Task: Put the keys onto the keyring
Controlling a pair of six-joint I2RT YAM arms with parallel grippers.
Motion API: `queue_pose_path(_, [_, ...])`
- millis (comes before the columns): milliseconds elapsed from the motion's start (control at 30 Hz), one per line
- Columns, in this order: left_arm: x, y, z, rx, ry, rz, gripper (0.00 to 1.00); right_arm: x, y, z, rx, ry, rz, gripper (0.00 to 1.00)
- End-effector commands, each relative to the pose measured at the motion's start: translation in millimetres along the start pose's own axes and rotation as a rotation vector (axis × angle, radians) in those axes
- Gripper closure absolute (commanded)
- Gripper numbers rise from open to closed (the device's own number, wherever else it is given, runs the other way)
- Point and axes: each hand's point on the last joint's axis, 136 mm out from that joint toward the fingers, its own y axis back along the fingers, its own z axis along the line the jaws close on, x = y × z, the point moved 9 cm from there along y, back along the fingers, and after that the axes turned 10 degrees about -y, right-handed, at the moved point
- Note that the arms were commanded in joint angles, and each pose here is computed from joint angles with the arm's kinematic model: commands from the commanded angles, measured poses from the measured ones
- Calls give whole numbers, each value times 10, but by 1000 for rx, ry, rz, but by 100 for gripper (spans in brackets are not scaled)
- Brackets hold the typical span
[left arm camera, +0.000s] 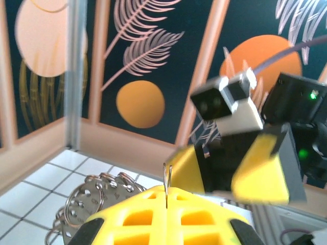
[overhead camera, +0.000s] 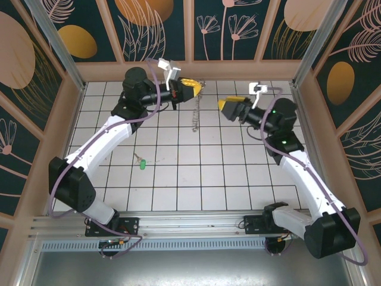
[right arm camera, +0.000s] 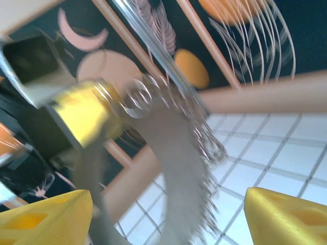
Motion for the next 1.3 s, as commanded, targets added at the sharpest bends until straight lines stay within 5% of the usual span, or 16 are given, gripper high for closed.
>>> queue_pose_path(0, [-139,145,33,-95,-88,19,100,424,-194,-267,146,-63,110,22])
queue_pose_path(333, [-180,484,354,-256,-93,29,100,1395,-1087,-427,311,-42,337,23])
queue_pose_path(700, [-237,858,793,-365,-69,10,100,2372,-2111,-517,412,125,598,52])
queue_pose_path(800, [-222,925,889,-368,-55,5,100,2603,-2336,-487,410,208,655,53])
queue_pose_path(1267, [-207,1114,1037,-378,-44,5,100,3051,-2774,-633,388,281,760,56])
